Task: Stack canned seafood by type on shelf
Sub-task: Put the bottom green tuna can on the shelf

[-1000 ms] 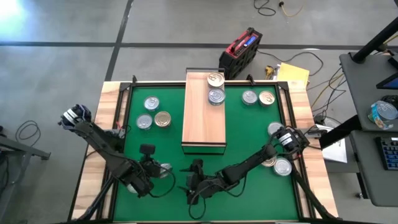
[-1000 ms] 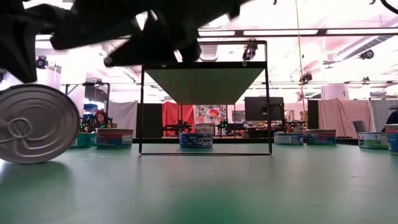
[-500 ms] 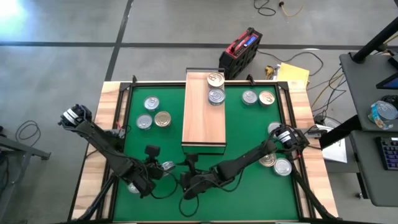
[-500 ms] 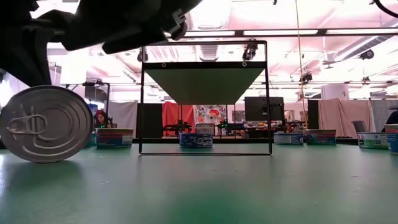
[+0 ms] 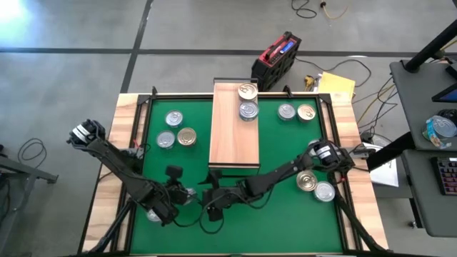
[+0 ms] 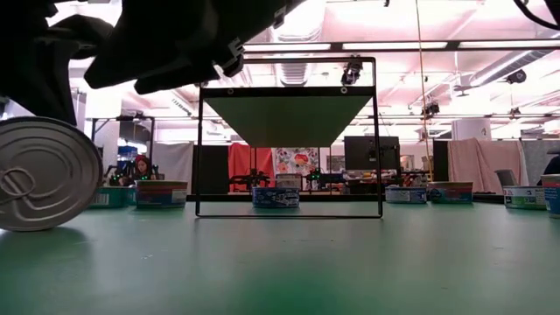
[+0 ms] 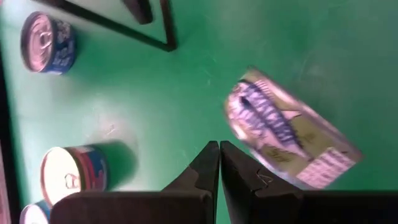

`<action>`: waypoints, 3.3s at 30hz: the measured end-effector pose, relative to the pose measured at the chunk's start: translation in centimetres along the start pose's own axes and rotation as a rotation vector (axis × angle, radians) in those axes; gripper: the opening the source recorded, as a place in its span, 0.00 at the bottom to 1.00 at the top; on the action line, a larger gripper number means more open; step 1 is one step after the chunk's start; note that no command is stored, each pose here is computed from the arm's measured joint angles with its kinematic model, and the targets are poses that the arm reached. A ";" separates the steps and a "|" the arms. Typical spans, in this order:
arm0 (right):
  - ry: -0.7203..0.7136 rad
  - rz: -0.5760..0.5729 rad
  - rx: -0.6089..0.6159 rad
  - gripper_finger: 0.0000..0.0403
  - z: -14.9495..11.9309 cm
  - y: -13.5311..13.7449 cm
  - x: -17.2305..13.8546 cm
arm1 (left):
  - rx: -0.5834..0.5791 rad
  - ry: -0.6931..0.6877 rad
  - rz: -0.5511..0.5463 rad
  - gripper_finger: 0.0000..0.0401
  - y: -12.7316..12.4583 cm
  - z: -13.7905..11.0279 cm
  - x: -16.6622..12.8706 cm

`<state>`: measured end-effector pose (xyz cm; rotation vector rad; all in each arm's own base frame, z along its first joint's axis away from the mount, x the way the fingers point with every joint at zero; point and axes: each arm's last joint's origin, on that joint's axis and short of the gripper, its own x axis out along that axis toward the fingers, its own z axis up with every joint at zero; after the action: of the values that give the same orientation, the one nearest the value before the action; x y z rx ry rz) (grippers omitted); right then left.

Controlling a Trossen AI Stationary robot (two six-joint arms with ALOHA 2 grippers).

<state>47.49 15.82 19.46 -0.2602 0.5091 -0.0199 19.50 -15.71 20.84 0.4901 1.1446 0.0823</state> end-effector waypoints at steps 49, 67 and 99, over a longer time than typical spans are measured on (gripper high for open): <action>0.258 0.030 -0.260 0.81 1.8 1.3 5.8 | -0.030 -0.142 -0.092 0.00 -1.1 0.1 0.9; 0.217 0.106 -0.225 0.81 1.7 0.6 6.6 | -0.084 -0.055 -0.141 0.00 -1.5 -1.1 0.8; 0.239 0.249 -0.083 0.32 1.6 -0.1 6.7 | -0.240 -0.077 -0.070 0.00 2.2 -4.0 -5.4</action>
<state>54.09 15.57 17.61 -0.2759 0.7786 0.2154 14.03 -14.12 25.08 0.2380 1.0595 0.1376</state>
